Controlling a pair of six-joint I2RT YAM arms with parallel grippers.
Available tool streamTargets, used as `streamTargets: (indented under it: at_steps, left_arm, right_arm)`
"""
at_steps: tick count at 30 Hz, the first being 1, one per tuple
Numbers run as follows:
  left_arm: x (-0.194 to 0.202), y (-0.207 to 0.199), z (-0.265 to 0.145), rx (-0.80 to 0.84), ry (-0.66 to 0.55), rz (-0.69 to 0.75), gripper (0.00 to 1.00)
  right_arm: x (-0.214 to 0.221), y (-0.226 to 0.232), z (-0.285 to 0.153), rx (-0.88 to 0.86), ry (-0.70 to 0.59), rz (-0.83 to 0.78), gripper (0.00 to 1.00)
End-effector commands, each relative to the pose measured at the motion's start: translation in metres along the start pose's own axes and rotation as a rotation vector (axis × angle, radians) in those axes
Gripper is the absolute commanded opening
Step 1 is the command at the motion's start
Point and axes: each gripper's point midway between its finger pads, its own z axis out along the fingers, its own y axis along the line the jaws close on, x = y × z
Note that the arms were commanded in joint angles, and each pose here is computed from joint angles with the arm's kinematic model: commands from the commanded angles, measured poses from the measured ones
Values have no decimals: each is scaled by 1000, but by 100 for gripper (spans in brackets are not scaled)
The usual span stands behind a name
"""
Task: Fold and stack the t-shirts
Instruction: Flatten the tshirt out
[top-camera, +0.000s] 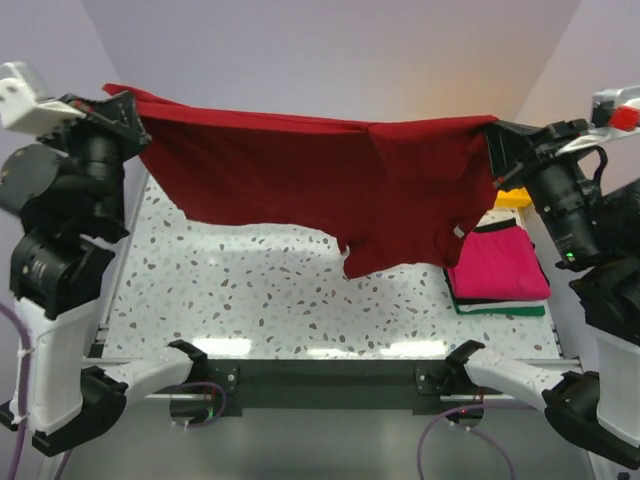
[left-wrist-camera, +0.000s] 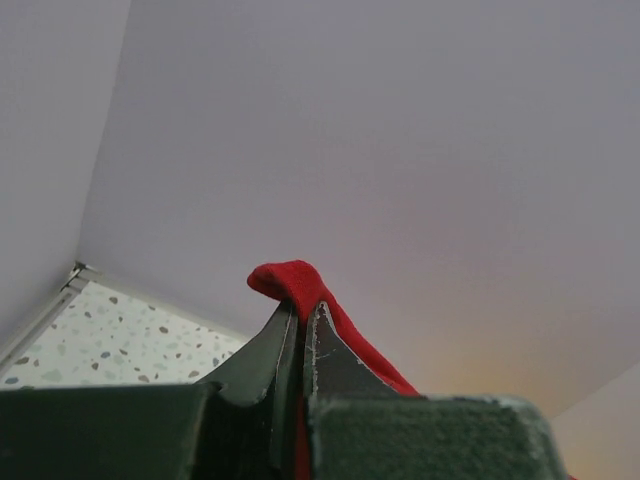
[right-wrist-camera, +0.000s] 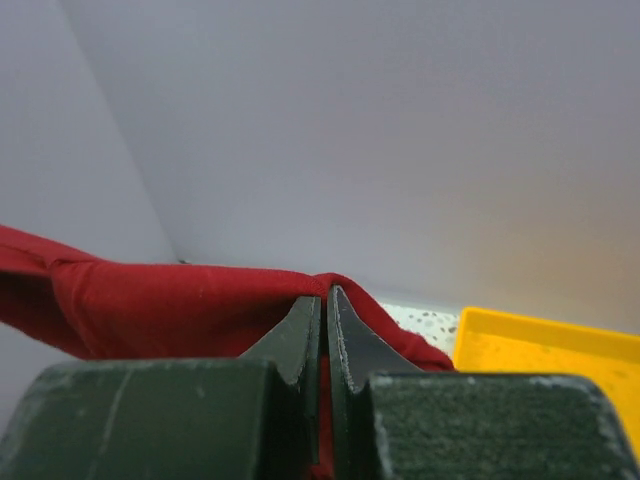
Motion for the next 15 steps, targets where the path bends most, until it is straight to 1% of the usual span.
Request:
streamTargets:
  at_steps: [1,3,6,8,9,11,12,14,15]
  left_arm:
    - [-43,4,-26,49,-71,-25,0]
    - [-55,2,-37,83,-91,-44,0]
    - [-73,5,-48,101,-127,-69,0]
    - [-76,5,-49,103,-136,-66,0]
    - [-71,6,-45,90,-132,-57,0]
    - [-60,6,-33,52,-120,-36,0]
    - [-49,10,-25,12,-106,-16,0]
    - [-29,10,-4,-41,-98,30,0]
    - [-11,21,8,-125,-87,69,0]
  right_arm:
    - [-41,22,-27,-166,-96,7,0]
    - [-58,30,-38,-220,-134,18,0]
    - [-72,35,-41,-244,-162,25,0]
    - [-68,38,-31,-248,-147,22,0]
    - [-63,38,-24,-240,-137,11,0]
    - [-51,30,-6,-170,-109,-6,0]
    - [-35,29,13,-139,-75,-30,0]
    - [-21,14,33,-30,-52,-62,0]
    - [-6,11,54,4,-39,-123,0]
